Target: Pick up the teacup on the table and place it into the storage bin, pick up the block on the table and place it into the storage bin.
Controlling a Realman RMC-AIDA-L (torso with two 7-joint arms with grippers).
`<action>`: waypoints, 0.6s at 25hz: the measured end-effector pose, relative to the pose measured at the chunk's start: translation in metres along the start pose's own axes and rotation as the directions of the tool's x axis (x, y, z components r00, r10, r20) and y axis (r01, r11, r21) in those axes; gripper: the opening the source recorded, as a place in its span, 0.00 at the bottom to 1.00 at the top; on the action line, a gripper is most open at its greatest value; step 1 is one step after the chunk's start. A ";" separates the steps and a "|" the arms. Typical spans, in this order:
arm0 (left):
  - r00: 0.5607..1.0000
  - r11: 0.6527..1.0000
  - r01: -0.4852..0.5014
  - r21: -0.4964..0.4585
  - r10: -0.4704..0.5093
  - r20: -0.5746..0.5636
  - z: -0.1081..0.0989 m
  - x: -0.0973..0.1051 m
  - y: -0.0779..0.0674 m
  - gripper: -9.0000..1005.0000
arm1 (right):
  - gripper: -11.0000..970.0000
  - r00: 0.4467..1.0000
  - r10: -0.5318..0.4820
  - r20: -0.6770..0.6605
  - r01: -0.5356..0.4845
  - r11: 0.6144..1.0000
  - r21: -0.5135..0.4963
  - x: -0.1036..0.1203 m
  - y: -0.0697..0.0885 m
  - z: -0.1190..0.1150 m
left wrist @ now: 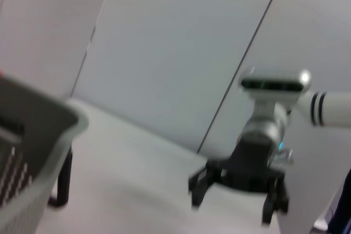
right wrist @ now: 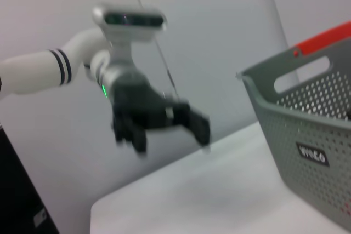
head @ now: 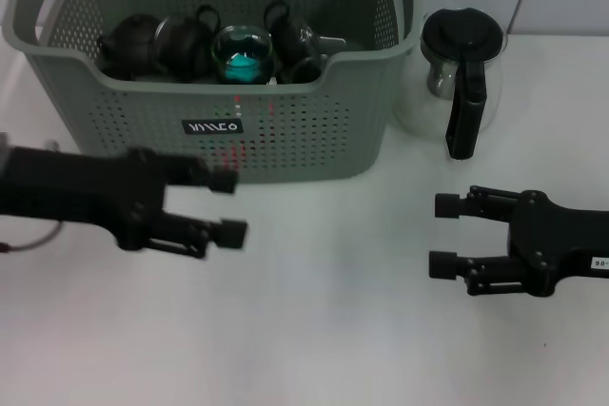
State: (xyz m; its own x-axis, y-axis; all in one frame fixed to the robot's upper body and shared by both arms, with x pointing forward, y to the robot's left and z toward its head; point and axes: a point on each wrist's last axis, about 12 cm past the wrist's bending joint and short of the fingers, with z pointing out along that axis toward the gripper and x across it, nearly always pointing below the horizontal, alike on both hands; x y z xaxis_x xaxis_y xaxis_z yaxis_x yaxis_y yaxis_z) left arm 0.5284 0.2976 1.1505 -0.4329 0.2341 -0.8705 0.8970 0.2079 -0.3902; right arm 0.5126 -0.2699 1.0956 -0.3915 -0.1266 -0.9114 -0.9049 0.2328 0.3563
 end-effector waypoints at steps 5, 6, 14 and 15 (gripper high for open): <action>0.996 0.998 0.068 0.006 -0.068 -0.061 0.020 0.009 0.007 0.83 | 0.96 0.993 0.112 0.041 -0.112 0.994 0.016 0.004 -0.002 0.004; 0.995 0.997 0.081 0.003 -0.081 -0.055 0.020 0.010 0.007 0.83 | 0.96 0.990 0.131 0.042 -0.132 0.991 0.016 0.005 -0.002 0.005; 0.990 0.985 0.137 -0.105 -0.140 -0.022 0.021 0.023 0.015 0.83 | 0.96 0.988 0.144 0.054 -0.144 0.990 -0.005 0.006 0.001 0.004; 0.991 0.986 0.130 -0.102 -0.134 -0.025 0.023 0.023 0.015 0.83 | 0.96 0.989 0.141 0.054 -0.140 0.990 -0.007 0.006 0.001 0.005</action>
State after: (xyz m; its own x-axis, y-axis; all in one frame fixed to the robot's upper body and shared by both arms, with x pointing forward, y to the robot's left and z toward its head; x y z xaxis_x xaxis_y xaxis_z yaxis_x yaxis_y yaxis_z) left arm 0.5337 0.2841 1.1174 -0.5509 0.2274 -0.8030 0.8191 0.3321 -0.4679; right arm 0.5106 -0.2658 1.0896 -0.5051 -0.0403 -0.8621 -0.8422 0.2414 0.4822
